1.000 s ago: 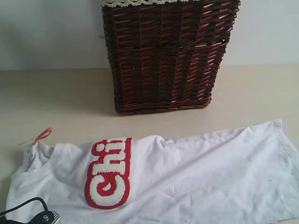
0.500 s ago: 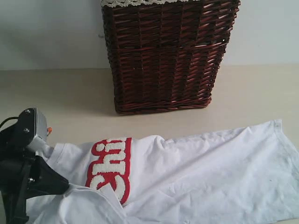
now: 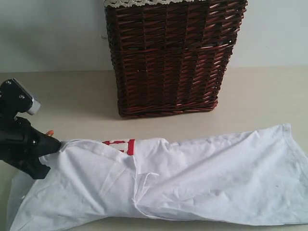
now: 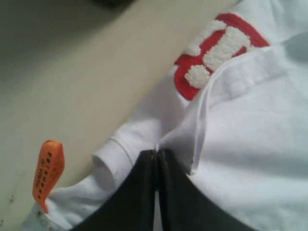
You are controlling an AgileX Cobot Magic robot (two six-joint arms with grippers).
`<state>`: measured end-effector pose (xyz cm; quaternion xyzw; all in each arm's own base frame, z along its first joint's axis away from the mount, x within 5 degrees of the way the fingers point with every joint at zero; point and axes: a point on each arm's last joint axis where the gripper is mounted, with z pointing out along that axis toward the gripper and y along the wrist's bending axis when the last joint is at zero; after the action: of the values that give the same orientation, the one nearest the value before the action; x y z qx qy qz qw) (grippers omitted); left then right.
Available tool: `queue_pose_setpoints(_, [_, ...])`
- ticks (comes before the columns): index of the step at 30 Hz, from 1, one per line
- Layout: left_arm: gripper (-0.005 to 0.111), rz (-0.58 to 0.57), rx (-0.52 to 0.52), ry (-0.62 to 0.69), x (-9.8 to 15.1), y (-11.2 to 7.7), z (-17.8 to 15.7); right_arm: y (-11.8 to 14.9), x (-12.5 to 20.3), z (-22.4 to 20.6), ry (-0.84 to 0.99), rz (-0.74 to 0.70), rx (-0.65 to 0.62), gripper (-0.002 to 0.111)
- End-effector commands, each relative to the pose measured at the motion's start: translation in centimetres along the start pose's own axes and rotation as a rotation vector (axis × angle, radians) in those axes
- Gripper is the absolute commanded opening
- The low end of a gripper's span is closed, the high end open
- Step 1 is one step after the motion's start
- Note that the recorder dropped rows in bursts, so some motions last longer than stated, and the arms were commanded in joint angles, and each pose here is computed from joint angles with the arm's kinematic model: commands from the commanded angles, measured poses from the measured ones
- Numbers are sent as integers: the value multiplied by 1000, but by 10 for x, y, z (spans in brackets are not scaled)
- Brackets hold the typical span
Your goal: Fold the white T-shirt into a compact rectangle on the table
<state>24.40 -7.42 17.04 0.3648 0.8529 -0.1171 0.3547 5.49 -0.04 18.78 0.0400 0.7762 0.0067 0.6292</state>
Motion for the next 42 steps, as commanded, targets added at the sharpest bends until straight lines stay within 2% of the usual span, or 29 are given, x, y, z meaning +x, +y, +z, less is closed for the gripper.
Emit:
queue_pose_setpoints(1, [0, -44, -22, 2, 0, 5, 5, 0, 1, 0, -6, -3, 0, 0])
queue_pose_setpoints(5, [0, -61, -19, 36, 6, 6, 12, 0, 1, 0, -6, -3, 0, 0])
queue_pose_setpoints(10, [0, -133, -70, 89, 16, 13, 22, 0, 1, 0, -6, -3, 0, 0])
queue_pose_setpoints(14, [0, -147, -53, 129, 23, 14, 33, 0, 1, 0, -6, -3, 0, 0])
queue_pose_setpoints(21, [0, -217, -96, 75, 7, 26, 37, 0, 1, 0, -6, -3, 0, 0])
queue_pose_setpoints(27, [1, -222, -97, 73, 7, 26, 37, 0, 1, 0, -6, -3, 0, 0])
queue_pose_setpoints(30, [11, -218, -96, 74, 7, 26, 37, 0, 1, 0, -6, -3, 0, 0])
queue_pose_setpoints(36, [51, -216, -99, 68, 6, 26, 36, 0, 1, 0, -6, -3, 0, 0])
queue_pose_setpoints(38, [61, -209, -106, 50, 1, 28, 34, 0, 1, 0, -6, -3, 0, 0])
queue_pose_setpoints(40, [63, -191, -70, -3, -9, 25, 28, 0, 1, 0, -6, -3, 0, 0])
queue_pose_setpoints(42, [58, -107, 79, -75, -20, 10, 20, 0, 1, 0, -6, -3, 0, 0])
